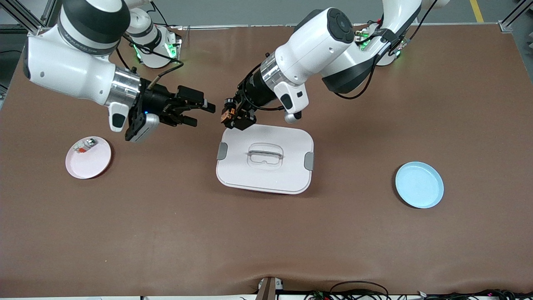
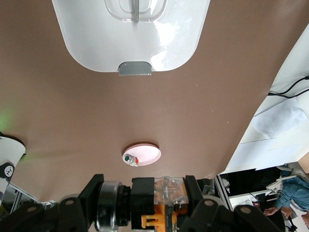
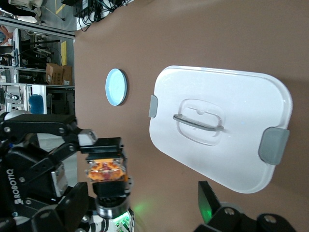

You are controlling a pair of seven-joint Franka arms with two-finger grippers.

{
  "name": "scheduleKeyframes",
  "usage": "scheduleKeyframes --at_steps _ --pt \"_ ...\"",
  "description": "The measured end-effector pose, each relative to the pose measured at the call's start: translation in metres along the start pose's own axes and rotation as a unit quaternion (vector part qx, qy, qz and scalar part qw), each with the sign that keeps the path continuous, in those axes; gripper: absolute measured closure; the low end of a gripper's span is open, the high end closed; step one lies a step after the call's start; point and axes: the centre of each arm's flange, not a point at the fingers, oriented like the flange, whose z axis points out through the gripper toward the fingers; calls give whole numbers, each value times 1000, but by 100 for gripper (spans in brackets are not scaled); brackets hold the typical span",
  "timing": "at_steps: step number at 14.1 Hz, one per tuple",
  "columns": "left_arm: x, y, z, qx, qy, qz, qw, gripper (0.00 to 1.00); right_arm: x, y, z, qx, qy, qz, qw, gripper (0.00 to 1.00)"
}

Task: Transfer orange switch to right arm and place
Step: 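Hold the switch above the box while the right gripper reaches it, then close the right gripper on the switch held by the left gripper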

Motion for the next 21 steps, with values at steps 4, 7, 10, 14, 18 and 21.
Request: scheduleKeyframes --at_steps 4,7,10,14,18,21 --pt "-1 -1 3 1 0 1 1000 28 -7 -19 16 1 6 -18 1000 0" --pt "-1 -2 3 1 0 1 1000 28 -9 -24 20 1 5 -23 1000 0" --pt "-1 -2 3 1 0 2 1000 28 -10 -22 20 0 4 -26 1000 0" --pt "-1 -1 2 0 0 2 1000 28 -10 -22 23 -8 2 -33 999 0" --pt "-2 -1 2 0 -1 2 1000 28 -10 -27 23 -9 5 -42 999 0" --pt "-2 -1 1 -1 -1 2 1000 28 -5 -28 26 -22 7 -51 998 0"
